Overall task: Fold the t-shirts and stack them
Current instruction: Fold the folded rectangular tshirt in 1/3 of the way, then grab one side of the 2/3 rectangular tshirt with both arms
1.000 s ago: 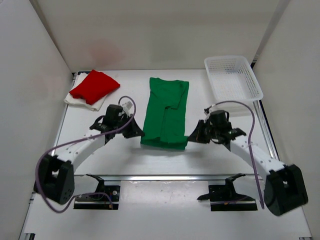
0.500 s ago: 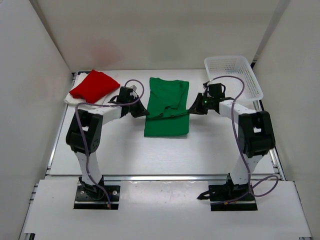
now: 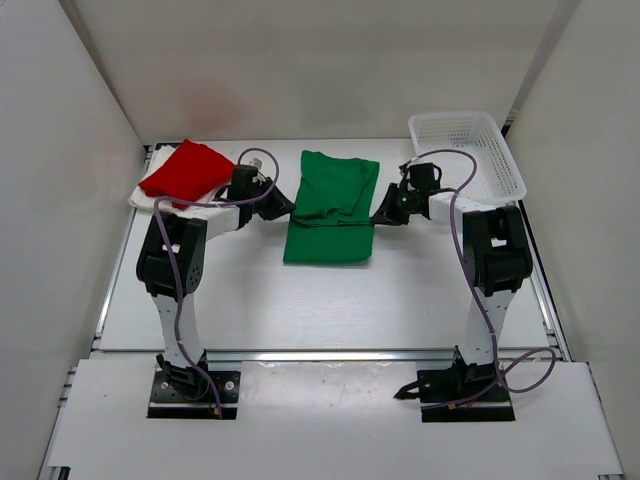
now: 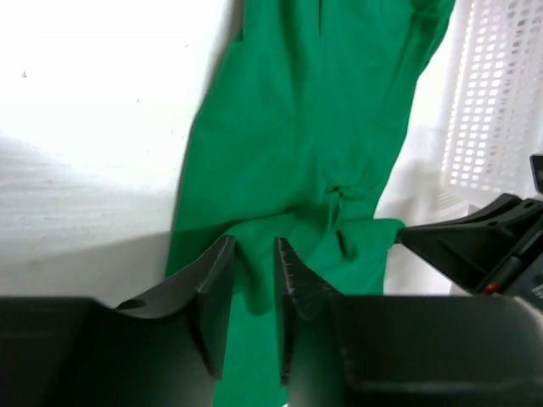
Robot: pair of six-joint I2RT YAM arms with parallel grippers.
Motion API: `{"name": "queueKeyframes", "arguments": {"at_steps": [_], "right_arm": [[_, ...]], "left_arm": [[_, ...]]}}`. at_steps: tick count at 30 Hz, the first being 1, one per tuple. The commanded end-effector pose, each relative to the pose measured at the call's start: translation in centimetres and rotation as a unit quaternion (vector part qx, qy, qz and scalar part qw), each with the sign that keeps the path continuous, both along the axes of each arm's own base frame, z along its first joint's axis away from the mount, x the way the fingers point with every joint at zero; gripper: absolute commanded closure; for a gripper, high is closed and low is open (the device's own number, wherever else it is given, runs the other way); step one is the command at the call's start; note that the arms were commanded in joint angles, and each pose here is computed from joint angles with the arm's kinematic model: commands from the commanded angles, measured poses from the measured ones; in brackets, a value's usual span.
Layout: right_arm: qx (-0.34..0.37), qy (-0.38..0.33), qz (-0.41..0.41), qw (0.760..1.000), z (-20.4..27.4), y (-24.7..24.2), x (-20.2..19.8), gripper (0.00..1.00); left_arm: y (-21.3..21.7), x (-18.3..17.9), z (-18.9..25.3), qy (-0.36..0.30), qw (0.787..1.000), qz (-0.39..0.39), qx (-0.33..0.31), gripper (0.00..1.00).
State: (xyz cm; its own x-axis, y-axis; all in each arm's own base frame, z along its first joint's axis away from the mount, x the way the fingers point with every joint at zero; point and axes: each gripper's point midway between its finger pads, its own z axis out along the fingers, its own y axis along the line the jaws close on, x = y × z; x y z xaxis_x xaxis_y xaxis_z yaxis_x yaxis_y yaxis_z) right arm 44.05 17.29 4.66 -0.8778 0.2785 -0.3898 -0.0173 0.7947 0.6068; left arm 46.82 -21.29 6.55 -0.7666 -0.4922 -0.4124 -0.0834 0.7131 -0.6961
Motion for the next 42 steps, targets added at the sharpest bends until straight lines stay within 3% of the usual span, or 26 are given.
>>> {"name": "queueKeyframes", "arguments": {"at_steps": [1, 3, 5, 8, 10, 12, 16, 20, 24, 27, 32, 37, 39, 42], "right_arm": [[0.006, -0.079, -0.006, 0.997, 4.9, 0.0, 2.6, 0.87], [0.005, -0.104, 0.001, 0.995, 6.6, 0.3, 2.4, 0.72], [-0.019, -0.109, -0.003, 0.994, 7.3, 0.2, 1.8, 0.65], [-0.047, -0.132, -0.004, 0.99, 8.6, 0.6, -0.6, 0.62], [-0.038, -0.133, 0.007, 0.99, 7.9, 1.8, -2.8, 0.7], [-0.015, -0.131, 0.03, 0.991, 7.3, 3.3, -4.8, 0.85], [-0.011, -0.088, 0.076, 0.993, 3.4, 5.5, -8.3, 1.0], [-0.026, -0.035, 0.071, 0.997, -0.7, 4.4, -10.5, 1.0], [-0.042, -0.026, 0.058, 0.997, -2.5, 3.1, -11.8, 1.0], [-0.049, -0.016, 0.055, 0.997, -2.9, 2.4, -12.5, 1.0], [-0.038, -0.042, 0.067, 0.996, -1.0, 2.5, -13.1, 1.0], [-0.005, -0.078, 0.053, 0.996, 1.6, 1.7, -14.3, 0.79], [-0.006, -0.078, 0.046, 0.996, 1.1, 1.3, -14.9, 0.65], [0.005, -0.06, 0.049, 0.997, -0.1, 1.2, -15.4, 0.59]], "left_arm": [[0.4, 0.6, 3.9, -0.053, 0.998, 0.021, -0.041, 0.63], [0.6, 0.1, 5.6, -0.073, 0.996, 0.027, -0.048, 0.56], [1.2, -0.9, 6.3, -0.083, 0.995, 0.039, -0.044, 0.56], [0.0, -4.5, 5.7, -0.077, 0.996, 0.021, -0.04, 0.59], [-1.6, -6.8, 5.1, -0.073, 0.997, -0.005, -0.037, 0.61], [-3.2, -8.9, 3.5, -0.061, 0.997, -0.035, -0.028, 0.61], [-4.2, -11.8, -1.1, -0.005, 0.998, -0.068, -0.018, 0.64], [-2.9, -12.4, -3.4, 0.015, 0.998, -0.057, -0.008, 0.65], [-2.0, -14.2, -4.8, 0.03, 0.998, -0.058, 0.002, 0.66], [-1.7, -16.1, -5.6, 0.045, 0.997, -0.066, -0.006, 0.66], [-2.1, -17.5, -2.9, 0.025, 0.996, -0.076, -0.038, 0.59], [-0.5, -17.4, 0.9, -0.022, 0.997, -0.063, -0.037, 0.48], [1.0, -17.7, -0.1, -0.02, 0.999, -0.05, 0.005, 0.44], [2.8, -18.3, -2.1, 0.003, 0.998, -0.038, 0.044, 0.44]]}}
